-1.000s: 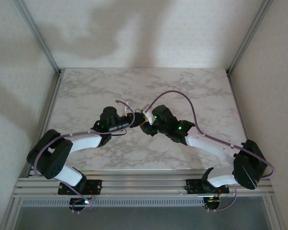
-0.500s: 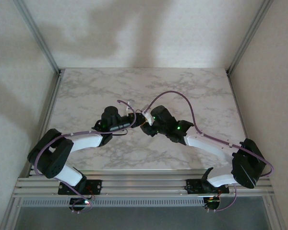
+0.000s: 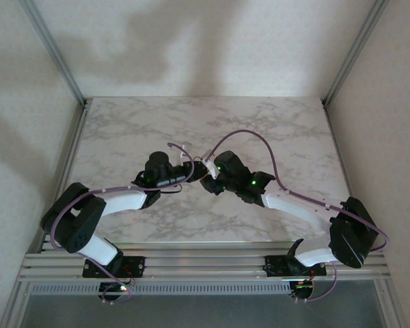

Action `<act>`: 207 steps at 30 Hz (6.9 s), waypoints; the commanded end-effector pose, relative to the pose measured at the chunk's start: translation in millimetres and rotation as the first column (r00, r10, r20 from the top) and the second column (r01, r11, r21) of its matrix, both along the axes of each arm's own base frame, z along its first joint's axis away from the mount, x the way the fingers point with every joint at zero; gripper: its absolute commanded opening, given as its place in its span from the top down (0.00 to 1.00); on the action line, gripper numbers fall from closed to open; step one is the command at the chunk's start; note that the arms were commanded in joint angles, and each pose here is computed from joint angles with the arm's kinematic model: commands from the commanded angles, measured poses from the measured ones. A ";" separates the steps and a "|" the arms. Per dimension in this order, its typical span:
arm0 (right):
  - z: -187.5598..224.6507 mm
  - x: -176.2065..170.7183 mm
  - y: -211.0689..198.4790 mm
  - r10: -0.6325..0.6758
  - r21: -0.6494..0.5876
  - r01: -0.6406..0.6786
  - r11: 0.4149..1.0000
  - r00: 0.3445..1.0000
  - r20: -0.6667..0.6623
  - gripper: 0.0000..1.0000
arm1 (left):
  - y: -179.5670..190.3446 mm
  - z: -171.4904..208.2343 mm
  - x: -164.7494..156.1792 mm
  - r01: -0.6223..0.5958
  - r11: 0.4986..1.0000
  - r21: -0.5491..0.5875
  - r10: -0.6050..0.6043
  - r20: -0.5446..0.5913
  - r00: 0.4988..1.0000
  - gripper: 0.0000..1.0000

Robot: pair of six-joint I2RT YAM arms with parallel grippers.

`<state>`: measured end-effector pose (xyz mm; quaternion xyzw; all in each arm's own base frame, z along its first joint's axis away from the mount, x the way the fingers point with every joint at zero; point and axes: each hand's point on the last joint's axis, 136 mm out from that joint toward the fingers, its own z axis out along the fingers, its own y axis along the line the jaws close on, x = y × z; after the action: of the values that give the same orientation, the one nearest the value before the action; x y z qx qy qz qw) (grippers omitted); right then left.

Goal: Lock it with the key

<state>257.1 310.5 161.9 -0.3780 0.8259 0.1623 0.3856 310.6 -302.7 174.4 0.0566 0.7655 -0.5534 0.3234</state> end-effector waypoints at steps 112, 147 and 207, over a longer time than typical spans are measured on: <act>18.7 41.6 -33.9 0.100 0.566 0.766 0.304 0.566 -0.819 0.18 | 28.4 30.3 43.1 -0.128 0.834 -0.536 0.033 -0.183 0.983 1.00; 10.8 44.0 -0.9 0.207 0.613 0.717 0.332 0.578 -0.789 0.50 | 28.5 18.0 42.9 -0.135 0.850 -0.509 0.039 -0.195 0.980 1.00; 17.6 37.9 6.8 0.174 0.646 0.639 0.417 0.642 -0.747 0.86 | 28.3 14.2 42.8 -0.131 0.856 -0.500 0.034 -0.199 0.979 1.00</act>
<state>298.2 311.1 165.5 0.1392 0.7432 0.6316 0.1715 359.7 -275.1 165.7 -0.1564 0.6485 -0.7006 0.2534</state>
